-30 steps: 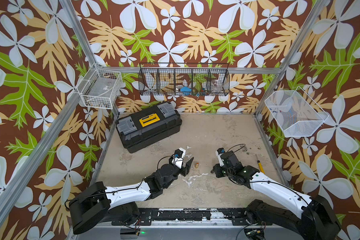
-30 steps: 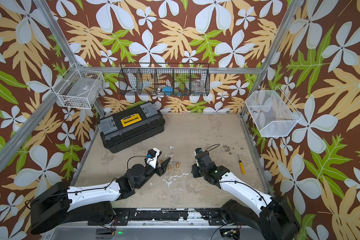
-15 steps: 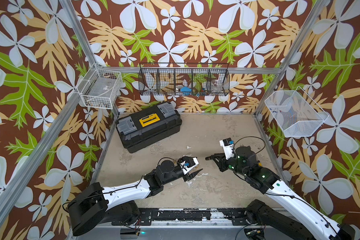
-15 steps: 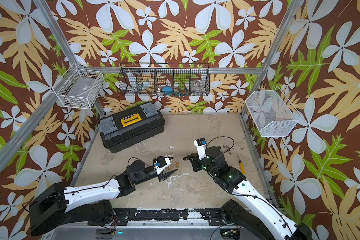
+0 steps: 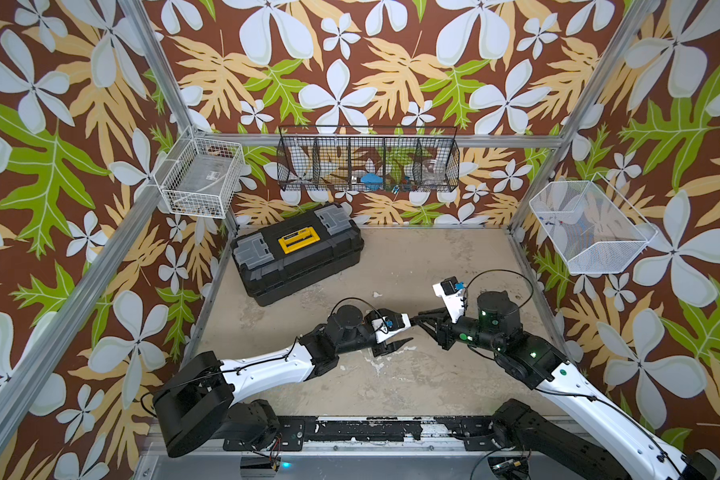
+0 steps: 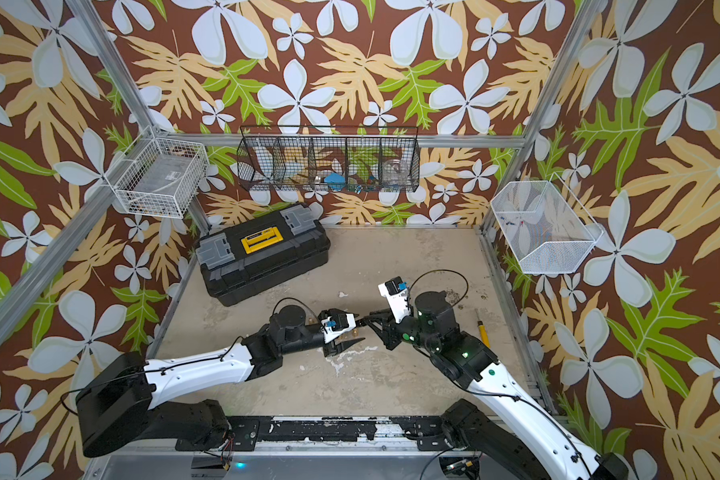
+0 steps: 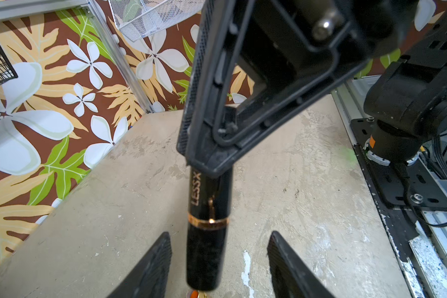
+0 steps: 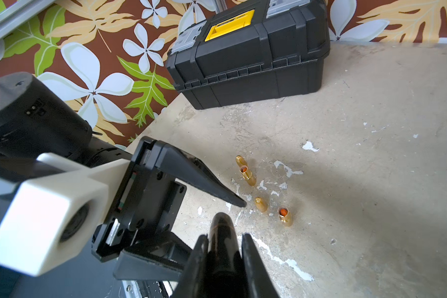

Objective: Open the lipstick cap
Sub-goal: Open the cover of the lipstick, then place the cover at the center of the board, then place the lipstick at the center of the board.

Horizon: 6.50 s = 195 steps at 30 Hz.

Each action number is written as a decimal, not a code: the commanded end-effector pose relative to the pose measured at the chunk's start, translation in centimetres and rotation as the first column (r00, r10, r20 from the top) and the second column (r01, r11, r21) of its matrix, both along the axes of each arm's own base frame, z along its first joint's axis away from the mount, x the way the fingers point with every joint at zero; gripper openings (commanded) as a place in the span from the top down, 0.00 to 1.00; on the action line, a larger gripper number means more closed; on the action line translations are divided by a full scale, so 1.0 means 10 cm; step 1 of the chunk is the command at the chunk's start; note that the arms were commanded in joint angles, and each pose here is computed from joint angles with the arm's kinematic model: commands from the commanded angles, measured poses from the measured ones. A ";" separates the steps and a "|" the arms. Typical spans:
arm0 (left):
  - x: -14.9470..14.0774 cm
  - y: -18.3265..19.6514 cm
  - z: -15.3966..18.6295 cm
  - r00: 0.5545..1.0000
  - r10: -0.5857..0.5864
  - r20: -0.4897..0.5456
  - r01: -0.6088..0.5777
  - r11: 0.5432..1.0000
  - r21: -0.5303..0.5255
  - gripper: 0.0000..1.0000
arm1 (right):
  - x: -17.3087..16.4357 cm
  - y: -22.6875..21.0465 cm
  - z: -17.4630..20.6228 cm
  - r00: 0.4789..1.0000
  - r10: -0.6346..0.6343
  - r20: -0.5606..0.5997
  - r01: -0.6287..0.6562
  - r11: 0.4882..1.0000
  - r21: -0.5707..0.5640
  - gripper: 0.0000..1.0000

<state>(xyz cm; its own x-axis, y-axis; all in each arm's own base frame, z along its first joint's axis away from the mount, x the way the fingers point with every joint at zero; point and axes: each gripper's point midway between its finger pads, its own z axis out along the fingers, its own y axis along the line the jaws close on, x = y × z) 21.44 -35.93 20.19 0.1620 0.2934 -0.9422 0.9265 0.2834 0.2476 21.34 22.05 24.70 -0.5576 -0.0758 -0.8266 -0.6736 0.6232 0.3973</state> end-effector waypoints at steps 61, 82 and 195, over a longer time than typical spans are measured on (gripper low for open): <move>-0.01 0.31 0.03 0.993 0.120 -0.006 -0.120 0.985 -0.121 0.88 | 0.45 -0.38 0.02 0.956 -0.283 0.080 0.292 0.943 -0.161 0.80; -0.11 0.49 0.26 0.990 0.142 0.009 -0.137 0.966 -0.220 0.88 | 0.90 -0.34 -1.60 0.931 -0.353 -0.092 0.255 0.811 -0.526 0.78; -0.16 0.40 0.18 0.997 0.083 -0.002 -0.082 0.977 -0.197 0.85 | -0.23 0.57 0.09 0.889 0.320 0.328 -0.368 0.925 0.094 0.82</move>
